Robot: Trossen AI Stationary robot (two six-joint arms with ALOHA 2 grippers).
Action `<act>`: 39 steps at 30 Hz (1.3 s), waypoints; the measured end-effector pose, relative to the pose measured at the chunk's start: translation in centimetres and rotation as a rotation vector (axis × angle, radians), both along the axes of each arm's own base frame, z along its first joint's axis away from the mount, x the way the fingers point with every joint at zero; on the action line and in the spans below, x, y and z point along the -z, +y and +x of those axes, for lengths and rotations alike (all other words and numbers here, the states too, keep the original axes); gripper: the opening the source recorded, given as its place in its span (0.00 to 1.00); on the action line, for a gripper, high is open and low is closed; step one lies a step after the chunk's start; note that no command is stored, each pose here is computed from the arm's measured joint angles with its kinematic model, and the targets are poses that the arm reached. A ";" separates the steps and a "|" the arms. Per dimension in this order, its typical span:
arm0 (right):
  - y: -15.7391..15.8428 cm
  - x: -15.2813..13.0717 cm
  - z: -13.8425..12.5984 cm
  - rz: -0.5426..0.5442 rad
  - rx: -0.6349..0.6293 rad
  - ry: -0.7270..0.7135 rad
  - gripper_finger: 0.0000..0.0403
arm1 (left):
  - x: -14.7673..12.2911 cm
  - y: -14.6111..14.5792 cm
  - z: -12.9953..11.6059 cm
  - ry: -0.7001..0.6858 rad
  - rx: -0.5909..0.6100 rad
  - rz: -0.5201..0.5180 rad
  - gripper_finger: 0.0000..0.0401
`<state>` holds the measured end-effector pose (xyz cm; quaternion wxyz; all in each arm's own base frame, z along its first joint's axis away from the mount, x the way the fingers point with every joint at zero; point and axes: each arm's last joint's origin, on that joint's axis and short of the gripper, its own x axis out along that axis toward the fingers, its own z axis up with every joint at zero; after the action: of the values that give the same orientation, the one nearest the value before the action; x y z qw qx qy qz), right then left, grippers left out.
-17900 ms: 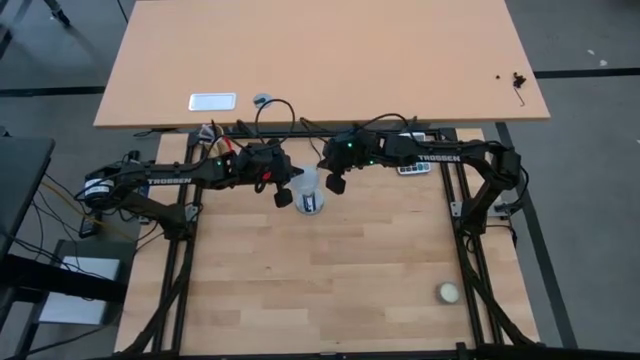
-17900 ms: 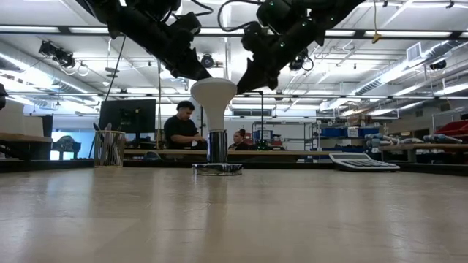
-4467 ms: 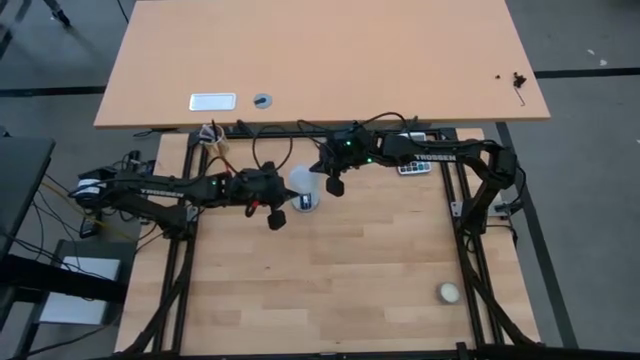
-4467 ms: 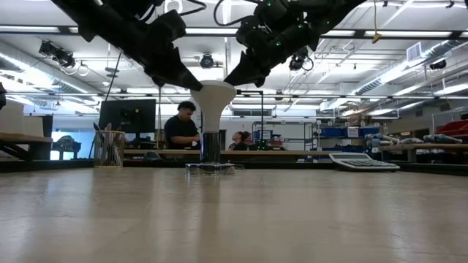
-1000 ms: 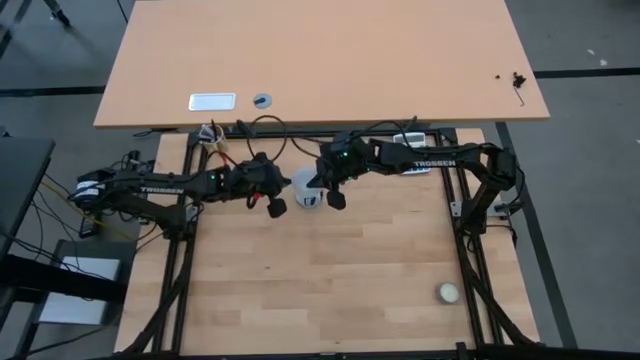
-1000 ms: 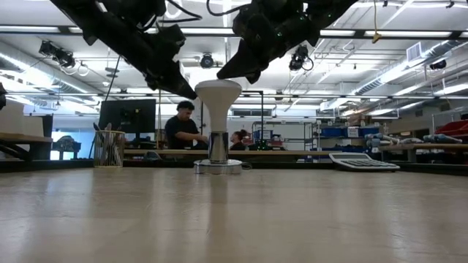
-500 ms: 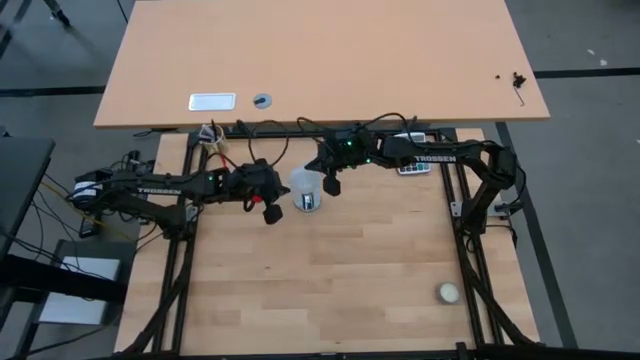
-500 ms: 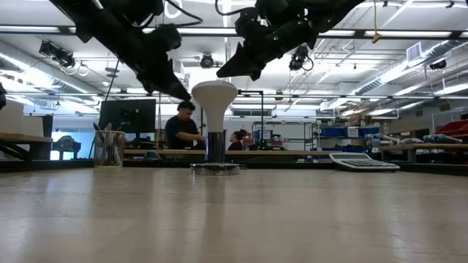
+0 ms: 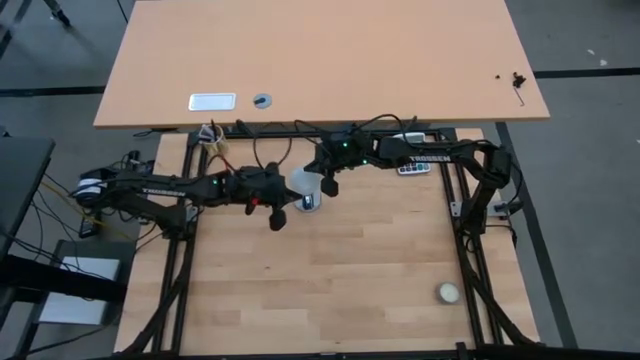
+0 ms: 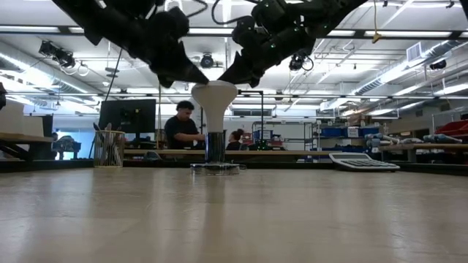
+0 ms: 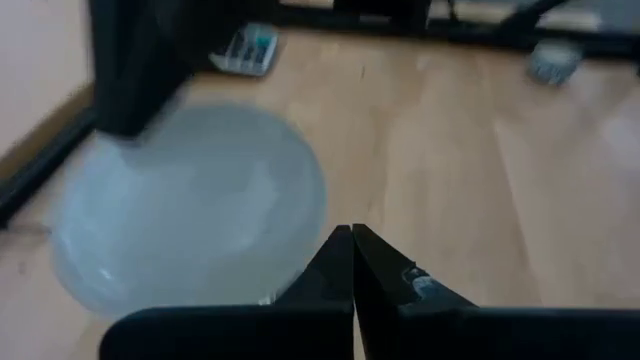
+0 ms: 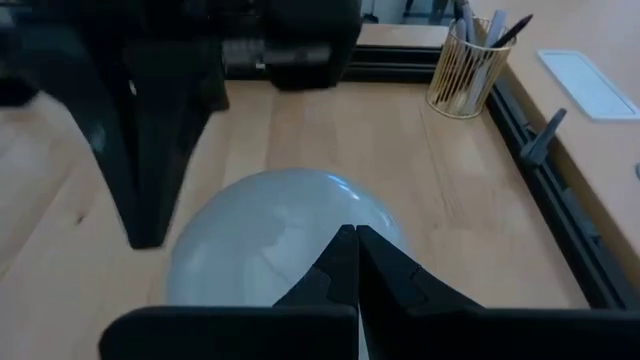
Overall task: Screw lightbulb
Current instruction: Insert the white lightbulb into the silver lamp
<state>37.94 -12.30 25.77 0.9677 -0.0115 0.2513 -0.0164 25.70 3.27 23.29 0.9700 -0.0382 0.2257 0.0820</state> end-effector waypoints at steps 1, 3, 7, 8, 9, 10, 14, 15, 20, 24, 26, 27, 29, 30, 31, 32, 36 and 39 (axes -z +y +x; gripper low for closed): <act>0.0 0.1 0.0 0.001 0.000 0.002 0.02 | 0.4 0.0 0.1 0.021 -0.003 -0.001 0.00; 0.0 0.1 0.0 0.003 0.001 0.009 0.02 | 0.7 0.1 0.3 0.037 -0.025 0.009 0.00; 0.0 0.2 -0.1 0.005 0.006 0.023 0.02 | 0.9 0.3 0.3 0.051 -0.070 0.034 0.00; 0.0 0.2 -0.1 0.006 0.006 0.025 0.02 | 0.9 0.3 0.3 0.050 -0.077 0.039 0.00; 0.0 0.2 -0.1 0.006 0.008 0.029 0.02 | 0.9 0.3 0.3 0.049 -0.079 0.040 0.00; 0.0 0.2 -0.2 0.007 0.009 0.034 0.02 | 0.9 0.4 0.3 0.050 -0.080 0.043 0.00; 0.0 0.3 -0.2 0.014 0.013 0.049 0.02 | 0.9 0.7 0.2 0.053 -0.087 0.049 0.00; 0.0 0.3 -0.3 0.017 0.016 0.052 0.02 | 0.9 0.8 0.2 0.055 -0.091 0.049 0.00; 0.1 0.4 -0.3 0.033 0.025 0.066 0.02 | 1.0 1.5 -0.1 0.079 -0.124 0.057 0.00; 0.2 0.5 -0.4 0.044 0.025 0.078 0.02 | 1.3 2.2 -0.3 0.109 -0.158 0.061 0.00; 0.4 0.6 -0.3 0.047 0.017 0.081 0.02 | 1.4 2.5 -0.5 0.121 -0.175 0.061 0.00; 0.5 0.5 -0.3 0.049 0.011 0.082 0.02 | 1.4 2.7 -0.5 0.124 -0.182 0.062 0.00; 0.8 0.5 -0.4 0.051 0.004 0.086 0.02 | 1.4 3.0 -0.6 0.127 -0.190 0.072 0.00; 1.0 0.4 -0.4 0.051 0.000 0.086 0.02 | 1.4 3.2 -0.7 0.131 -0.193 0.080 0.00; 1.1 0.3 -0.4 0.053 -0.004 0.088 0.02 | 1.4 3.4 -0.7 0.133 -0.199 0.084 0.00; 1.2 0.2 -0.5 0.056 -0.011 0.091 0.02 | 1.4 3.6 -0.8 0.135 -0.208 0.089 0.00; 1.5 -0.1 -0.7 0.072 -0.019 0.083 0.02 | 1.3 4.5 -1.0 0.131 -0.239 0.108 0.00; 1.6 -0.4 -0.9 0.071 -0.018 0.079 0.02 | 1.3 5.0 -1.1 0.128 -0.251 0.107 0.00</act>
<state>37.08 -10.67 26.21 0.9569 0.0198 0.2896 0.0016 24.57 8.31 22.02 0.9364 -0.0088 0.2758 0.2166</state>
